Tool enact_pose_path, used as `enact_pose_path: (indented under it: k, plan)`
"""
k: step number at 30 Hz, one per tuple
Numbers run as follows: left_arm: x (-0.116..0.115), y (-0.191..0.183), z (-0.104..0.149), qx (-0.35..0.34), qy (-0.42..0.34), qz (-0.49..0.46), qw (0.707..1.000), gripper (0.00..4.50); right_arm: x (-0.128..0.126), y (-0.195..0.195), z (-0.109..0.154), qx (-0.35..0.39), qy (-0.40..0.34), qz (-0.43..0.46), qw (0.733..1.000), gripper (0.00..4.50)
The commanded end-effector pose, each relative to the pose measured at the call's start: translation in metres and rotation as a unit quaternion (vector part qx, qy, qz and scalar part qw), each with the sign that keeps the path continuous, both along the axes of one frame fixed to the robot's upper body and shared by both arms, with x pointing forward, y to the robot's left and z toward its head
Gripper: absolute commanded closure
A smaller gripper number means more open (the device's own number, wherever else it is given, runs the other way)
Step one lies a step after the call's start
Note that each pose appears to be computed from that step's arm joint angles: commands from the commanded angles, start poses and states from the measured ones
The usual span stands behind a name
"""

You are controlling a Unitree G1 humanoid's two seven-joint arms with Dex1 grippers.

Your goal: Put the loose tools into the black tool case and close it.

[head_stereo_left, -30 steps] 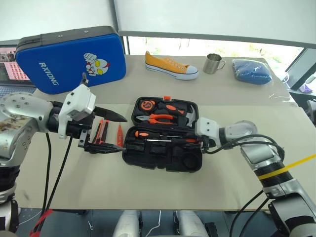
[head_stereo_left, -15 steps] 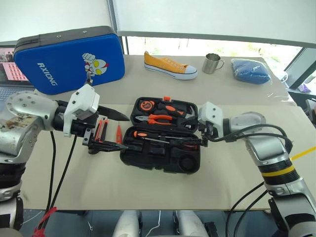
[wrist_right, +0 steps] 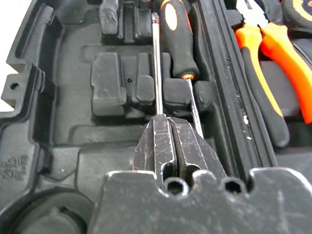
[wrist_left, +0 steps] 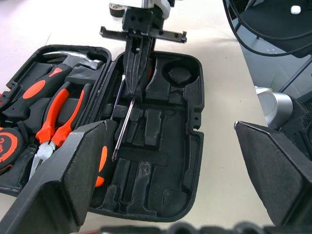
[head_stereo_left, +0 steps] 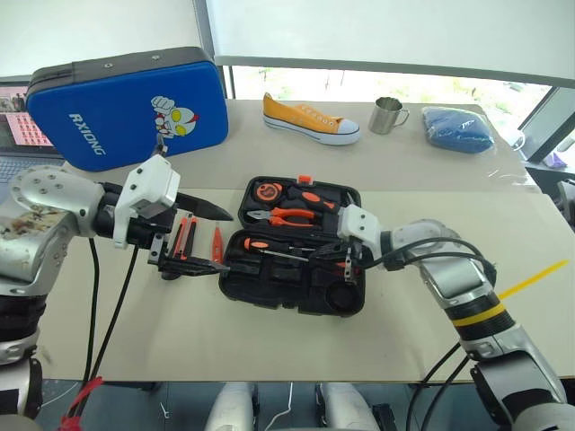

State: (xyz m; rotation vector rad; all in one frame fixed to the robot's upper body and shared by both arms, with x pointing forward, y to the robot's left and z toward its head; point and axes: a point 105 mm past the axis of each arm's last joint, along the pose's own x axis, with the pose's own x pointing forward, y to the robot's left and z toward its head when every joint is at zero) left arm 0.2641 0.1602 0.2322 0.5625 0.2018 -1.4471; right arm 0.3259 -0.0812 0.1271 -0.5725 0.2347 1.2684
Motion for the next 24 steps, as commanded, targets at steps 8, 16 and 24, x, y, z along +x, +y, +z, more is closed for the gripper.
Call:
enact_pose_path:
  k: [8,16,24]
  plan:
    - [-0.002,0.0,0.007,0.01,-0.019,-0.008,1.0,0.0,-0.003,0.002,-0.045,-0.088,0.033,0.003,0.996,4.46]
    - [-0.003,0.003,0.001,0.018,-0.011,0.003,1.0,0.0,0.009,0.016,0.0,0.01,-0.005,-0.015,1.0,4.46]
    - [-0.009,0.036,-0.015,-0.004,-0.001,0.163,0.987,0.0,-0.027,-0.009,0.108,0.201,-0.025,-0.003,0.979,4.19]
